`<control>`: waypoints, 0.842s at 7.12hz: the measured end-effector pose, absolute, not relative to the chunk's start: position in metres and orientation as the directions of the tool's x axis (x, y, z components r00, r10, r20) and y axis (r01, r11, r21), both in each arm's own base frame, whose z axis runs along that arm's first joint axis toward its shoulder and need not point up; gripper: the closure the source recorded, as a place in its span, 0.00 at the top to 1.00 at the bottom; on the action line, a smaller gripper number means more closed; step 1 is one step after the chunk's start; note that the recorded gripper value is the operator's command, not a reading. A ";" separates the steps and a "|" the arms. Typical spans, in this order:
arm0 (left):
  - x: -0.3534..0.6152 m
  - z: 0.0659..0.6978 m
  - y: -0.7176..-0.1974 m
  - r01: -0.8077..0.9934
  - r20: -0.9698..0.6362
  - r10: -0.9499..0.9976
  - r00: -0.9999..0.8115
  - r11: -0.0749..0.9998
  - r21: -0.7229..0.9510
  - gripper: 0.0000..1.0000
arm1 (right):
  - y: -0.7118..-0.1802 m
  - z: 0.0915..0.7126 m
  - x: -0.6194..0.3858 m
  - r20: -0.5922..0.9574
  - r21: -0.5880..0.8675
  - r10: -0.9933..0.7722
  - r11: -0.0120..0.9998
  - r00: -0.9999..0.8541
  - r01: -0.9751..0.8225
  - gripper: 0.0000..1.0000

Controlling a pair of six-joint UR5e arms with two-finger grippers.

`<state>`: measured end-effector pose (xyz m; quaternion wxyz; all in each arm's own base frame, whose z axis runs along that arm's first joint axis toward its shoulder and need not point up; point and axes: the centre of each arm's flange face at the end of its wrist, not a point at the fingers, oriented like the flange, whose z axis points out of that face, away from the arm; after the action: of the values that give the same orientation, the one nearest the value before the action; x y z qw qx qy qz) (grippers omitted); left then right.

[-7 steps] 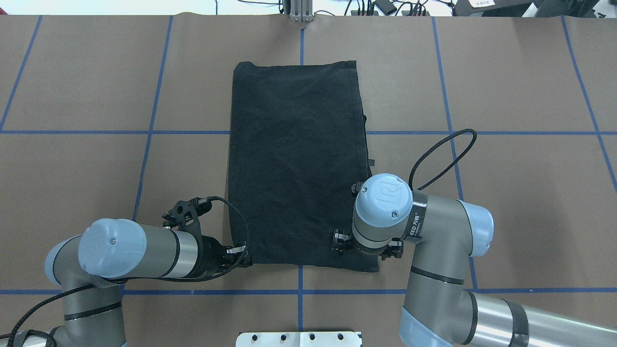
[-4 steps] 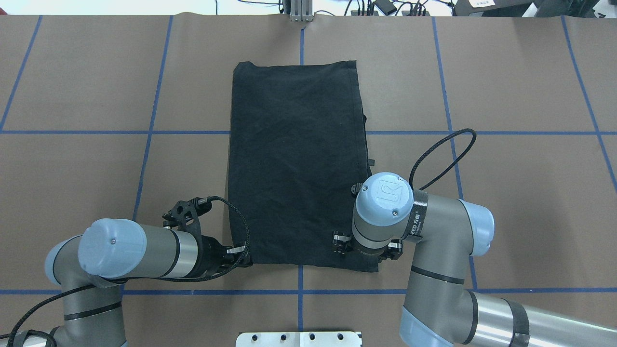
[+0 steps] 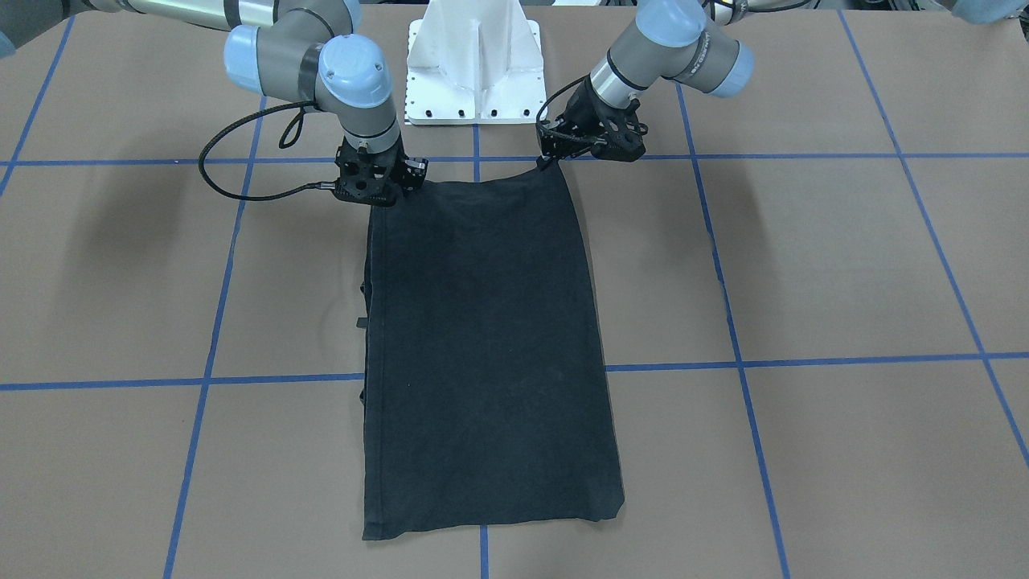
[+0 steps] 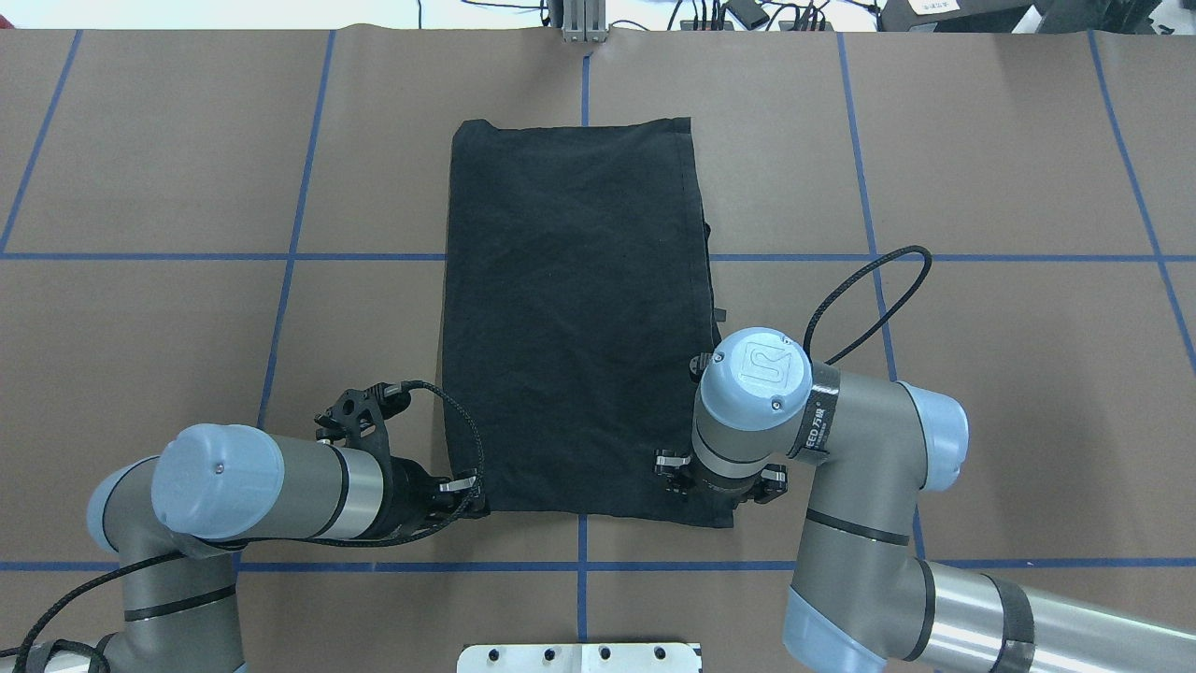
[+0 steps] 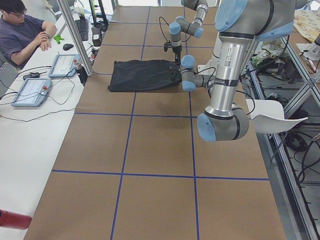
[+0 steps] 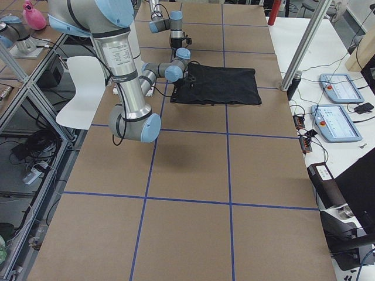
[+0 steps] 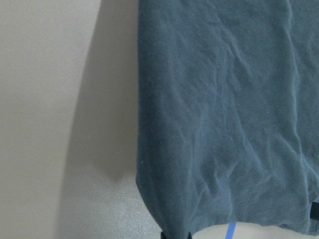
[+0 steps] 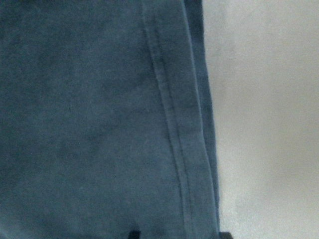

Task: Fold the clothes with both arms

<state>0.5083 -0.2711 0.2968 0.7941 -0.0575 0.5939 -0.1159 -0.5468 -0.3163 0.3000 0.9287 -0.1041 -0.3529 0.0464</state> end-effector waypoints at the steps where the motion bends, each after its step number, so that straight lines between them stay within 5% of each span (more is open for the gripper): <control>1: 0.508 0.297 -0.271 0.115 -0.930 -0.252 0.268 0.967 -0.229 0.00 | -0.318 0.301 -0.545 0.646 -0.230 0.162 0.973 0.746 -0.012 0.64; 6: 0.509 0.297 -0.271 0.115 -0.930 -0.252 0.269 0.967 -0.229 0.00 | -0.320 0.303 -0.546 0.643 -0.230 0.157 0.973 0.749 -0.007 0.80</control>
<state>0.5086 -0.2706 0.2969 0.7944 -0.0579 0.5935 -0.1156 -0.5455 -0.3202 0.3034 0.9290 -0.1072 -0.3514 0.0440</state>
